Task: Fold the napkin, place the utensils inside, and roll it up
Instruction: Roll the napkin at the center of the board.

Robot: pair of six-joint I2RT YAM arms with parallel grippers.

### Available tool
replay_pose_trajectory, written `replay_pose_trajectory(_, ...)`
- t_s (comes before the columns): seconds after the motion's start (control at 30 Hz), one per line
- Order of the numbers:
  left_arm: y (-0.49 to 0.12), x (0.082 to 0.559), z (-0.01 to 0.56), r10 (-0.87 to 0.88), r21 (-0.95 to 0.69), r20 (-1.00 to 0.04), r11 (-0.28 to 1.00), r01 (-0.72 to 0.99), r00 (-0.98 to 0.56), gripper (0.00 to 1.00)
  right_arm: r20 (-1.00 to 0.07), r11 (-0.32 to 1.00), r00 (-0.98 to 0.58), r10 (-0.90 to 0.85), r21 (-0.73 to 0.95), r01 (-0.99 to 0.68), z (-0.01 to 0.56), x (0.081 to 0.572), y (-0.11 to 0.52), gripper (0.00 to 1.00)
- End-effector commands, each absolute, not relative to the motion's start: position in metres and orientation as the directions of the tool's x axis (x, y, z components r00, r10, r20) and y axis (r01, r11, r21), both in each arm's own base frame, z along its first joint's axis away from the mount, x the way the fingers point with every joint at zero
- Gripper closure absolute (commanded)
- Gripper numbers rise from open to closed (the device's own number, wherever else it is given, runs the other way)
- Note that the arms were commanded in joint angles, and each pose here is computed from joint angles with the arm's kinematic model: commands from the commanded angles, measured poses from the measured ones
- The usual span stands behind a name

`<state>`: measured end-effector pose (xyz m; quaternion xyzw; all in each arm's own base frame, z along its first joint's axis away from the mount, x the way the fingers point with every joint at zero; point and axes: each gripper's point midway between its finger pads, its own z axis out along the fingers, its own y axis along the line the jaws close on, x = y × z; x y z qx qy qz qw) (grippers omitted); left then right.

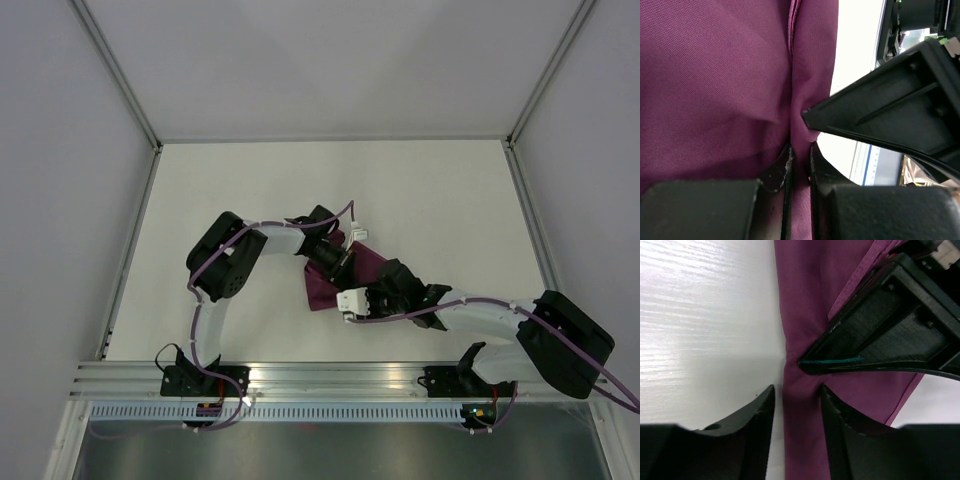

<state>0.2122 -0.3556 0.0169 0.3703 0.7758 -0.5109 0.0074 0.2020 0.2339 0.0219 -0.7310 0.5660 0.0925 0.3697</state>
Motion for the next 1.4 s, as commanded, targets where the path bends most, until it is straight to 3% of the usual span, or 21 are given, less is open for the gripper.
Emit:
replay_pose_trajectory(0.0, -0.331, 0.203, -0.028, 0.603, -0.754, -0.246, 0.373, 0.540, -0.759, 0.97, -0.510, -0.095, 0.343, -0.789, -0.450, -0.888, 0.014, 0.207, 0.229, 0.54)
replay_pose_trajectory(0.1, -0.332, 0.203, -0.021, 0.606, -0.758, -0.273, 0.343, 0.555, -0.747, 0.94, -0.485, -0.111, 0.334, -0.808, -0.430, -0.896, 0.006, 0.206, 0.224, 0.65)
replay_pose_trajectory(0.23, -0.333, 0.211, -0.006, 0.598, -0.719, -0.349, 0.323, 0.616, -0.721, 0.80, -0.470, -0.128, 0.311, -0.826, -0.380, -0.916, -0.003, 0.199, 0.220, 0.84)
replay_pose_trajectory(0.53, -0.337, 0.250, 0.051, 0.513, -0.553, -0.568, 0.342, 0.760, -0.644, 0.56, -0.489, -0.152, 0.215, -0.845, -0.166, -0.974, -0.007, 0.183, 0.217, 0.92)
replay_pose_trajectory(0.7, -0.325, 0.282, 0.072, 0.441, -0.428, -0.665, 0.437, 0.791, -0.603, 0.56, -0.524, -0.154, 0.149, -0.839, -0.035, -0.988, 0.000, 0.190, 0.217, 0.93)
replay_pose_trajectory(0.77, -0.309, 0.293, 0.068, 0.383, -0.377, -0.679, 0.551, 0.745, -0.627, 0.56, -0.521, -0.155, 0.103, -0.847, 0.057, -0.986, -0.003, 0.183, 0.212, 0.93)
replay_pose_trajectory(0.8, -0.307, 0.306, 0.094, 0.310, -0.341, -0.752, 0.571, 0.747, -0.581, 0.56, -0.532, -0.161, 0.107, -0.840, 0.056, -0.985, 0.003, 0.192, 0.215, 0.93)
replay_pose_trajectory(0.87, -0.287, 0.311, 0.088, 0.255, -0.288, -0.787, 0.653, 0.700, -0.562, 0.55, -0.517, -0.163, 0.063, -0.854, 0.151, -0.975, -0.002, 0.185, 0.209, 0.93)
replay_pose_trajectory(0.9, -0.287, 0.318, 0.116, 0.193, -0.250, -0.858, 0.654, 0.715, -0.476, 0.55, -0.541, -0.168, 0.061, -0.839, 0.152, -0.974, 0.005, 0.196, 0.213, 0.93)
replay_pose_trajectory(0.97, -0.265, 0.316, 0.106, 0.162, -0.214, -0.869, 0.729, 0.650, -0.467, 0.55, -0.520, -0.162, 0.020, -0.854, 0.229, -0.960, 0.000, 0.192, 0.208, 0.94)
replay_pose_trajectory(1.17, -0.245, 0.293, 0.141, 0.044, -0.110, -0.976, 0.740, 0.664, -0.211, 0.59, -0.498, -0.155, -0.032, -0.867, 0.331, -0.931, -0.007, 0.205, 0.208, 0.93)
replay_pose_trajectory(1.37, -0.281, 0.259, 0.139, 0.212, 0.108, -0.976, 0.664, 0.740, -0.048, 0.55, -0.480, -0.131, -0.078, -0.874, 0.385, -0.914, -0.014, 0.226, 0.214, 0.93)
